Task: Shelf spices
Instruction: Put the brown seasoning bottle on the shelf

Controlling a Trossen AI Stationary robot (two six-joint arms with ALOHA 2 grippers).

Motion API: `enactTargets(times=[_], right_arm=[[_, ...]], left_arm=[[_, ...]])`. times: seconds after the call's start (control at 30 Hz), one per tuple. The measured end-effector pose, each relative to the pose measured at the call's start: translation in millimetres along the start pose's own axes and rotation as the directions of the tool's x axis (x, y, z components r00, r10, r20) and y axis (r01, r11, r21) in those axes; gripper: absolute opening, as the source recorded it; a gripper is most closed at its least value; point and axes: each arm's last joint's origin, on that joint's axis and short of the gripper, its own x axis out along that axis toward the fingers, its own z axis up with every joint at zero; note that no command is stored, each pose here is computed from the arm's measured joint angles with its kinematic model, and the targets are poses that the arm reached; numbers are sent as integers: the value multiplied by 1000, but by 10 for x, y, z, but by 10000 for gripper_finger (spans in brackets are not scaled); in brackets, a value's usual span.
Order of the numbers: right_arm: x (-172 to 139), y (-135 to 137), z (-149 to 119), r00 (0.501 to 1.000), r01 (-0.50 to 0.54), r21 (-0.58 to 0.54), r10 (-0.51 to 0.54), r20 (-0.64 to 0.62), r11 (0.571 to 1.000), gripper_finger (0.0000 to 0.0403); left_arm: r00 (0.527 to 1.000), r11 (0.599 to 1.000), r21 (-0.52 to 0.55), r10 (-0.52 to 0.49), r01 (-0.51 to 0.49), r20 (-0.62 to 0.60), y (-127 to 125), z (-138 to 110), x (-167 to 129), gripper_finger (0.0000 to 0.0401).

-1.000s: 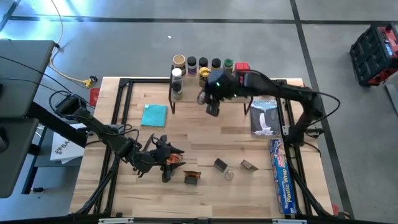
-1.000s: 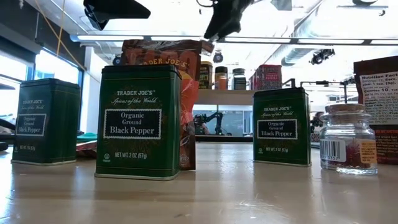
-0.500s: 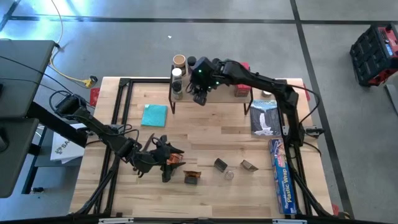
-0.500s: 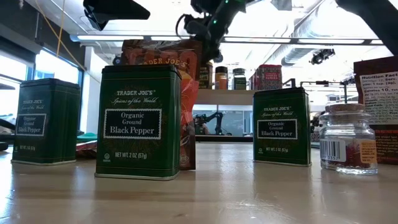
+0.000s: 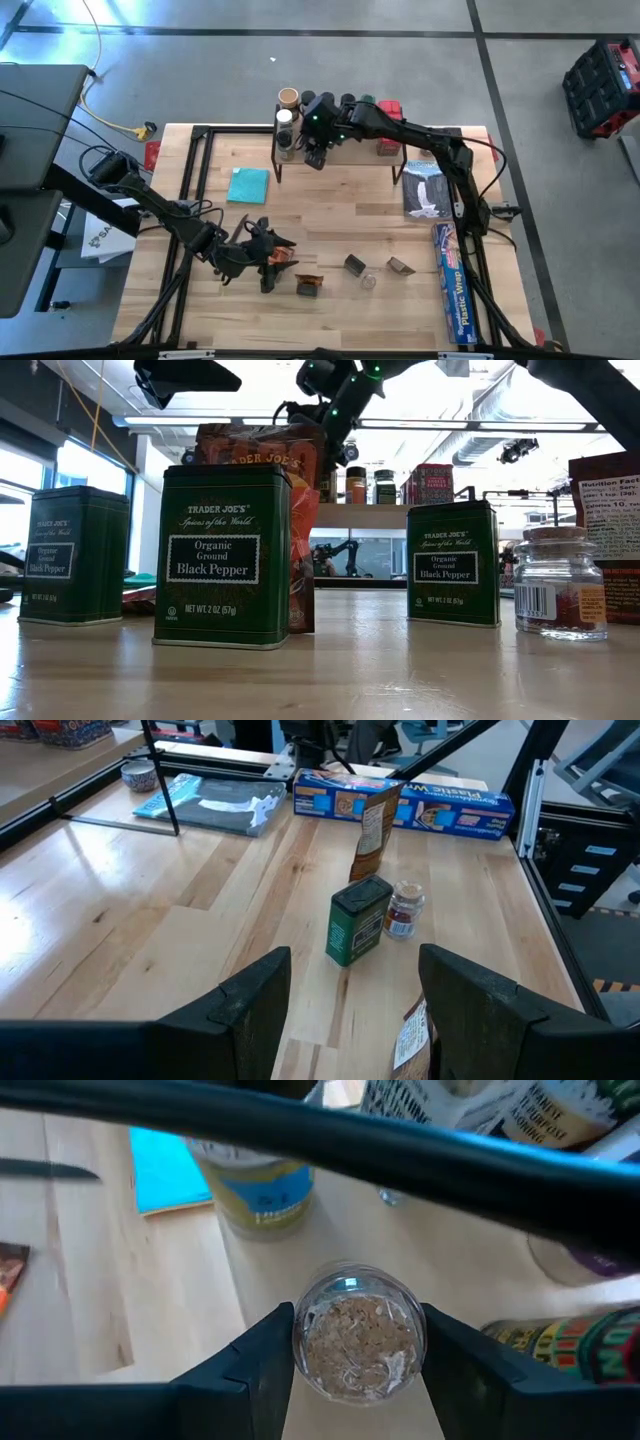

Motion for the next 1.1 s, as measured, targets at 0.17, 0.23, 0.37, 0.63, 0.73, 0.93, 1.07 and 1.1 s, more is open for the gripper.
enactTargets(times=[0.17, 0.23, 0.37, 0.63, 0.73, 0.93, 1.07, 1.1], right_arm=[[1, -2, 26, 1000, 3, 1, -3, 27, 1000, 187], [2, -2, 22, 1000, 2, 1, -2, 22, 1000, 187], [2, 6, 6, 1000, -1, -21, 1, 6, 1000, 189], [1, 7, 32, 999, 4, -27, -3, 32, 1000, 211], [-2, 1, 56, 998, 19, -14, -18, 57, 1000, 212], [-23, 16, 58, 998, 26, -19, -25, 55, 999, 213], [-198, 53, 89, 996, 28, -35, -25, 84, 999, 213], [-283, 67, 101, 995, 34, -46, -30, 98, 998, 213]], left_arm=[[1000, 1000, 0, 0, 0, 0, 0, 0, 0, 215], [1000, 1000, 0, 0, 0, 0, 0, 0, 0, 215], [1000, 1000, 0, -5, 5, -3, -1, -1, 0, 215], [1000, 1000, 1, -7, 7, -4, -3, -3, 0, 215], [1000, 1000, 1, -8, 8, -4, -3, -3, 0, 215], [1000, 1000, 1, -8, 8, -5, -3, -3, 0, 215], [1000, 1000, 2, -7, 8, -7, -2, -5, 0, 215], [1000, 1000, 2, -7, 7, -7, -2, -5, 0, 215]])
